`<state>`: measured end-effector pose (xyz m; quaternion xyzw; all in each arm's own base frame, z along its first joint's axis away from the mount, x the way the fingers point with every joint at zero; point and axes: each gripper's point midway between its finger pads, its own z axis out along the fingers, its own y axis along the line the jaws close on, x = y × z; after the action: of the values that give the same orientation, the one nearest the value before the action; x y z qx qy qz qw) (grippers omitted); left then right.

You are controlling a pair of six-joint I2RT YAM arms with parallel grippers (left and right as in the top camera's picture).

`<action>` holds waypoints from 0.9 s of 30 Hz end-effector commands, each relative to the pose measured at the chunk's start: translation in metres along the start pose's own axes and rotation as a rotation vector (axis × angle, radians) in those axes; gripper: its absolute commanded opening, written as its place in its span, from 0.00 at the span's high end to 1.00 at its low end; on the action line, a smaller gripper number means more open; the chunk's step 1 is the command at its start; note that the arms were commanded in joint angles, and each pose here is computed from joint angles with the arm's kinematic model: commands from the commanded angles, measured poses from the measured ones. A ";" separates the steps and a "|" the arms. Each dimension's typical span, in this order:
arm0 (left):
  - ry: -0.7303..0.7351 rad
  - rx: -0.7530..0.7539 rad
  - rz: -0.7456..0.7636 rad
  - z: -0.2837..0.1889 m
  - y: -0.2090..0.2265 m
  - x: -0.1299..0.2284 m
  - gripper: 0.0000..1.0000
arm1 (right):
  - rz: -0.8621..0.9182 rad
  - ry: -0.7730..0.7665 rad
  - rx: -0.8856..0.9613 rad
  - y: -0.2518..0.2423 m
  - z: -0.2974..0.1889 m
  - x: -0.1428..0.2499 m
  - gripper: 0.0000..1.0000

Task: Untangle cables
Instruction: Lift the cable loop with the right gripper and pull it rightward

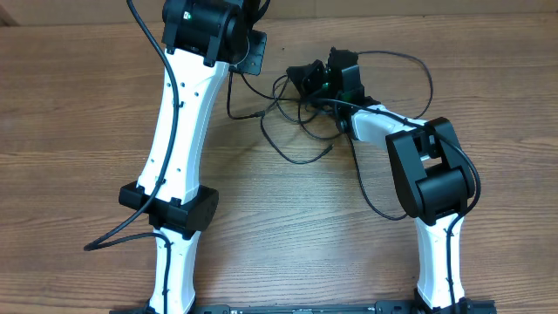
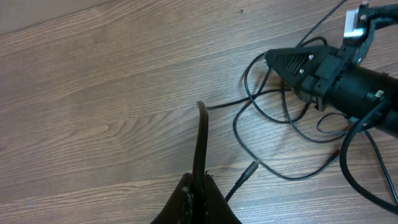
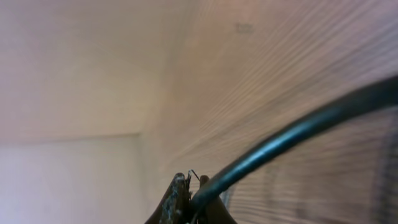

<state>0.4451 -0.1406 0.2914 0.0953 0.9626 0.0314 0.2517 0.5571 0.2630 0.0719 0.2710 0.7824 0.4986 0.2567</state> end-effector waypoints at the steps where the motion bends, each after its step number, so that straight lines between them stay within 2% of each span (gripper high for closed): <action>1: -0.013 0.007 -0.014 -0.005 0.004 -0.002 0.96 | -0.124 0.050 -0.200 0.044 -0.008 -0.007 0.96; 4: -0.013 0.007 -0.014 -0.005 0.004 -0.002 0.96 | -0.208 0.077 -0.382 0.095 -0.034 -0.029 0.96; 10: -0.016 0.008 -0.015 -0.005 0.004 -0.002 0.96 | -0.319 0.064 -0.507 0.152 -0.095 -0.080 0.96; 16: -0.016 0.008 -0.015 -0.005 0.004 -0.002 0.96 | -0.381 -0.043 -0.525 0.183 -0.167 -0.132 0.96; 19: -0.016 0.008 -0.015 -0.005 0.004 -0.002 0.96 | -0.481 -0.107 -0.553 0.213 -0.224 -0.149 0.96; 27: -0.023 0.009 -0.016 -0.005 0.003 -0.004 0.96 | -0.655 -0.214 -0.420 0.245 -0.305 -0.151 0.96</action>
<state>0.4462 -0.1411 0.2920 0.0950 0.9620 0.0304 0.2543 0.5316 0.0558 0.3793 0.0764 0.6819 0.5582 0.4665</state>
